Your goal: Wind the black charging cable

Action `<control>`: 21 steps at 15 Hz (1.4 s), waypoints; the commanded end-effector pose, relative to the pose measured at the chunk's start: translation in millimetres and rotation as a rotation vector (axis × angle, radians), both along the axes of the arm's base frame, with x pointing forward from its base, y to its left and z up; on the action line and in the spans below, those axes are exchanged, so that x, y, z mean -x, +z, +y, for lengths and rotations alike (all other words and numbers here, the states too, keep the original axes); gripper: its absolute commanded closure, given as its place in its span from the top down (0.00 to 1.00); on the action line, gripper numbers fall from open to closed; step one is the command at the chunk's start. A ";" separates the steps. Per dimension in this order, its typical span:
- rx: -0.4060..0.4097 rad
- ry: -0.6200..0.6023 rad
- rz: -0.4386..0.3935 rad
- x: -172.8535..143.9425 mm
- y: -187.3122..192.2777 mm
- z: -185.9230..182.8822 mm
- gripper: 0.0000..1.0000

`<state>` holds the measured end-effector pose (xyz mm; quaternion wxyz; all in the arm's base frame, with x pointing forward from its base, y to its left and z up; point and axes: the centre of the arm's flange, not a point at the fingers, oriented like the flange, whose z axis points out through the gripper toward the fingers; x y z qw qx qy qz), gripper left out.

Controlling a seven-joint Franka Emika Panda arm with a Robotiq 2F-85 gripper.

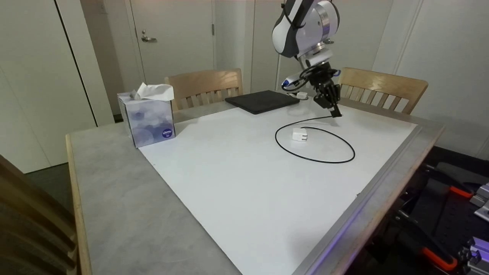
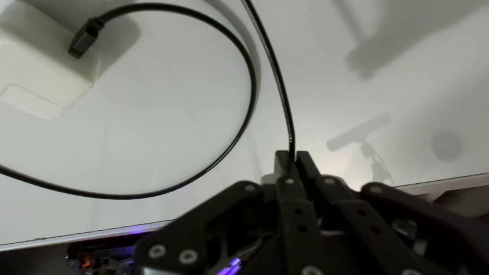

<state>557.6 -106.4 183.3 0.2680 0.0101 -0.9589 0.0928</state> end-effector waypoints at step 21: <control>0.026 0.660 0.100 -46.3 58.0 87.2 1.00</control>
